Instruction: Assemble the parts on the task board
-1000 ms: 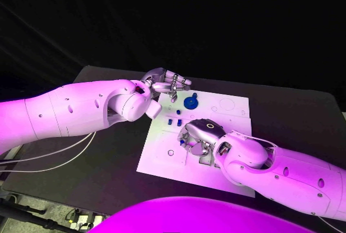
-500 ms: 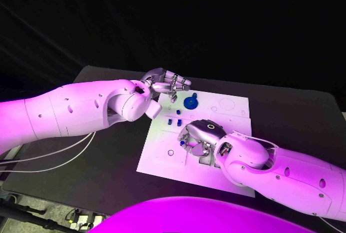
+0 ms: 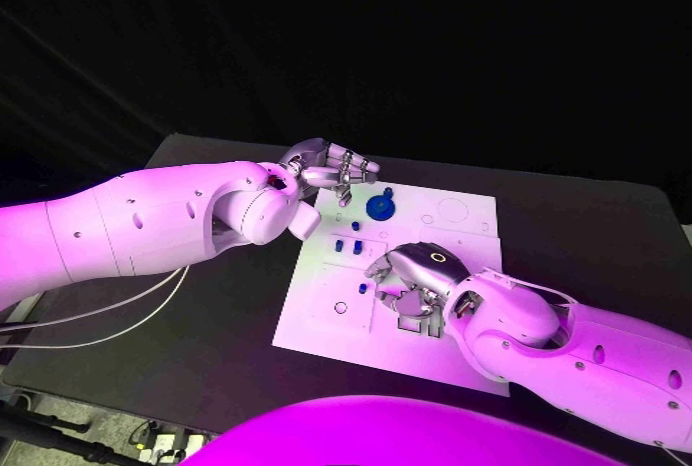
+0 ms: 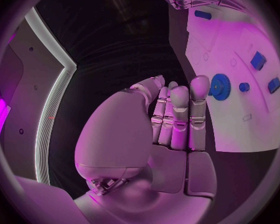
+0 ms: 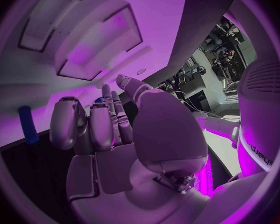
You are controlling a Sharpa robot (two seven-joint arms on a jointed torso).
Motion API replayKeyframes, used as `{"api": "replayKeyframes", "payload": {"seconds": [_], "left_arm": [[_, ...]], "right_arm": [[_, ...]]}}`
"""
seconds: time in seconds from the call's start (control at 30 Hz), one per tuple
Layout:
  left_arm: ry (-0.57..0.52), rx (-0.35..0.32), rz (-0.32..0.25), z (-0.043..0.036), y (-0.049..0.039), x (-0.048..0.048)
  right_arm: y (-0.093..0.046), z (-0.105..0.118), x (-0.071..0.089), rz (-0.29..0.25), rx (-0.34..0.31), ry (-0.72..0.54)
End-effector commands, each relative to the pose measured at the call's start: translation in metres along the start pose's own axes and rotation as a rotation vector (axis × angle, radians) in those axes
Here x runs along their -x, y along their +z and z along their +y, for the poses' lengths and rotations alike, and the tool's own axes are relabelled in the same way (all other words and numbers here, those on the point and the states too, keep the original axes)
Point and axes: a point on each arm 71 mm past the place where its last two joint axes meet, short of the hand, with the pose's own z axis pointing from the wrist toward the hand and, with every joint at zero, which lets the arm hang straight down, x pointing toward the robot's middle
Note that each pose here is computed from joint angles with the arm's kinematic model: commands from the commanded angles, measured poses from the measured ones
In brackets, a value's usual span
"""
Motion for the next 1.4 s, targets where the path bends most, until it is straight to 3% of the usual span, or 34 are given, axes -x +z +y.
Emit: {"api": "replayKeyframes", "payload": {"seconds": [0.03,0.33,0.5,0.93,1.4], "left_arm": [[0.001,-0.005,0.017,-0.001,-0.0002,-0.0012],[0.0,-0.009,0.023,-0.0007,-0.0013,0.0009],[-0.002,-0.013,0.043,-0.0003,-0.0014,0.0],[-0.009,-0.021,0.053,-0.0003,-0.0022,-0.0005],[-0.009,-0.019,0.052,-0.0001,-0.0027,-0.0003]], "right_arm": [[-0.009,-0.003,0.01,-0.042,-0.011,-0.008],[-0.04,-0.037,0.059,-0.02,-0.108,0.003],[-0.049,-0.059,0.072,0.006,-0.164,-0.008],[-0.043,-0.073,0.07,0.05,-0.178,-0.093],[-0.032,-0.071,0.059,0.076,-0.166,-0.097]]}}
